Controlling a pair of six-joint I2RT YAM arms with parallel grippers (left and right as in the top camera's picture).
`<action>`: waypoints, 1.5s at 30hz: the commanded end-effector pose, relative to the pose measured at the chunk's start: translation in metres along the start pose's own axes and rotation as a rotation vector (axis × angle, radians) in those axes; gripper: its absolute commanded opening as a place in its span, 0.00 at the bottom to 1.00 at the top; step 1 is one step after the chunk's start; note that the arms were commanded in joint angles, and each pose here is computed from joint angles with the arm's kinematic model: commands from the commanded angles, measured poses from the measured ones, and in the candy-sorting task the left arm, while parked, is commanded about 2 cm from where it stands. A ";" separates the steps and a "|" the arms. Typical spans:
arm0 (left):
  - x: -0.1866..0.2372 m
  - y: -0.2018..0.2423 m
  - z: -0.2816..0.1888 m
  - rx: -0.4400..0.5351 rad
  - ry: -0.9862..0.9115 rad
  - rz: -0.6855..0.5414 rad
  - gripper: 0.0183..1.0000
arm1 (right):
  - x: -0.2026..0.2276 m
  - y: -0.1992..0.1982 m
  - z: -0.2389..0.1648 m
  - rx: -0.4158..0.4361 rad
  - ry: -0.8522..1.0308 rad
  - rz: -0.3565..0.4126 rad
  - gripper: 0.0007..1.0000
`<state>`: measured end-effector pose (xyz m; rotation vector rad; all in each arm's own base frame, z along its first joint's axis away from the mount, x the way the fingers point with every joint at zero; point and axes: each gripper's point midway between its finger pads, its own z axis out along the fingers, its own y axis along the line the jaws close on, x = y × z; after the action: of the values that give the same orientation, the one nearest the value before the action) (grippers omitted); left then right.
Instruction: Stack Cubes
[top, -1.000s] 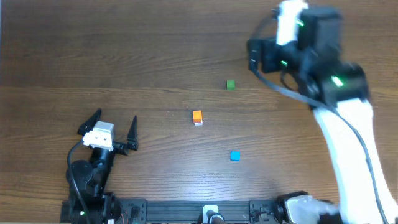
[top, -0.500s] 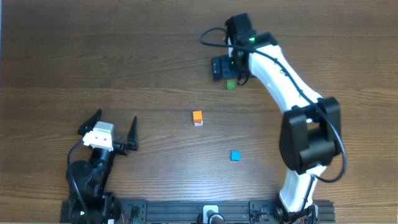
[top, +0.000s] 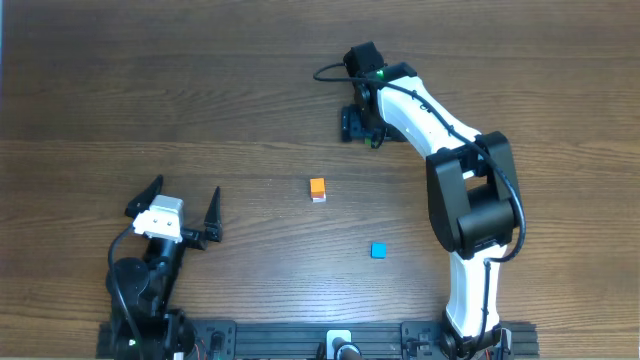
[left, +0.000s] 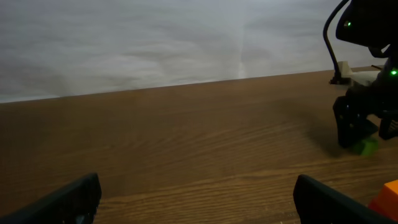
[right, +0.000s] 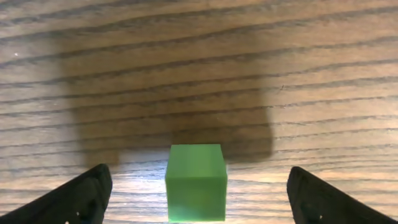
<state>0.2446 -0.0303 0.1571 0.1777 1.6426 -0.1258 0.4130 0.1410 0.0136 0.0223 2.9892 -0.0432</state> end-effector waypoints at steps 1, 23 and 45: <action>0.001 -0.003 0.000 0.014 0.000 0.018 1.00 | -0.002 0.000 0.011 0.024 0.006 0.004 0.73; 0.001 -0.003 0.000 0.014 0.000 0.018 1.00 | -0.004 0.008 0.008 -0.018 0.000 0.007 0.07; 0.001 -0.003 0.000 0.014 0.000 0.018 1.00 | 0.093 0.087 -0.188 -0.151 -0.149 -0.102 0.01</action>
<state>0.2446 -0.0303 0.1571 0.1777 1.6426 -0.1258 0.3004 0.2236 0.1860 -0.1875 2.8348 0.1887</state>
